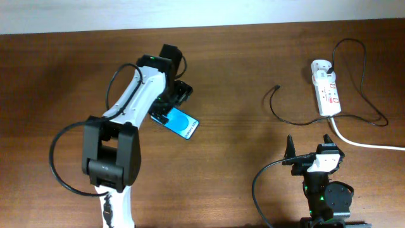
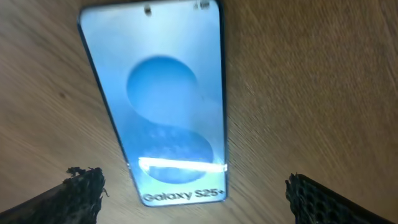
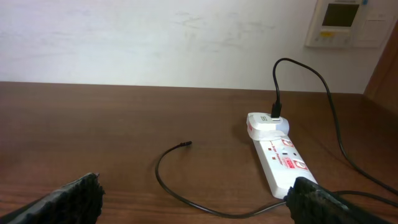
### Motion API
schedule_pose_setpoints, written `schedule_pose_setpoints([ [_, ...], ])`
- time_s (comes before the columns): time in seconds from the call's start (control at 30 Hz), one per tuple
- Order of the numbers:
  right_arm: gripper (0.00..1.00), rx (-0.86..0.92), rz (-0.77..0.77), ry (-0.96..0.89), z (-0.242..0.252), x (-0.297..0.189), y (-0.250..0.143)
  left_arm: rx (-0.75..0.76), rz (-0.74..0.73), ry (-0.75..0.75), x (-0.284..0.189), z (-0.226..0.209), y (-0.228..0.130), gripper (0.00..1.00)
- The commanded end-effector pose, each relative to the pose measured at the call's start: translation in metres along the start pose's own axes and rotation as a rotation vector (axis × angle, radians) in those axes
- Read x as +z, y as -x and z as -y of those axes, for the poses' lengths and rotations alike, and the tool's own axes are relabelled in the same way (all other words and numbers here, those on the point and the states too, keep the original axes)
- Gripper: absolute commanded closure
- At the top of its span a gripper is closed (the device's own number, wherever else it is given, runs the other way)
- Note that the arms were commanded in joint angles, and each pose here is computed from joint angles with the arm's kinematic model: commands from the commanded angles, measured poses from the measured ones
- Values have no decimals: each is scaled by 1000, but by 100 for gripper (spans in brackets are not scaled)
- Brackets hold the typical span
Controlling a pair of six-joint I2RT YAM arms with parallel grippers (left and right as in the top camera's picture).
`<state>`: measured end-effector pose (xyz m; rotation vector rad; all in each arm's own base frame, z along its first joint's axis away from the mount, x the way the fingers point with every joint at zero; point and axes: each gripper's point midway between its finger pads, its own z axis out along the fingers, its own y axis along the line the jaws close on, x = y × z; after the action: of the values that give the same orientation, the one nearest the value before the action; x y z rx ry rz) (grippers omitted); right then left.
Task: Plug charger to phone and switch on socket
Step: 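Lower the left gripper and close it on the phone's long edges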
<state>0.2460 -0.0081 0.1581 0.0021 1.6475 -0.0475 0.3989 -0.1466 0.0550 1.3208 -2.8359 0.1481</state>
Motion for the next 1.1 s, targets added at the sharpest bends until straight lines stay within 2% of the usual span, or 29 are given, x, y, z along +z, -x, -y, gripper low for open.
schedule_pose_setpoints([
  [0.0,2,4,-5,-11,2,0,-3,-76,52,18,3,3,0,1],
  [0.17,2,4,-5,-11,2,0,-3,-72,64,68,10,-9,1,1],
  [0.63,1,4,-5,-11,2,0,-3,-78,-8,174,72,-21,-5,1],
  [1.07,2,4,-5,-11,2,0,-3,-81,-72,279,108,-68,-25,1],
])
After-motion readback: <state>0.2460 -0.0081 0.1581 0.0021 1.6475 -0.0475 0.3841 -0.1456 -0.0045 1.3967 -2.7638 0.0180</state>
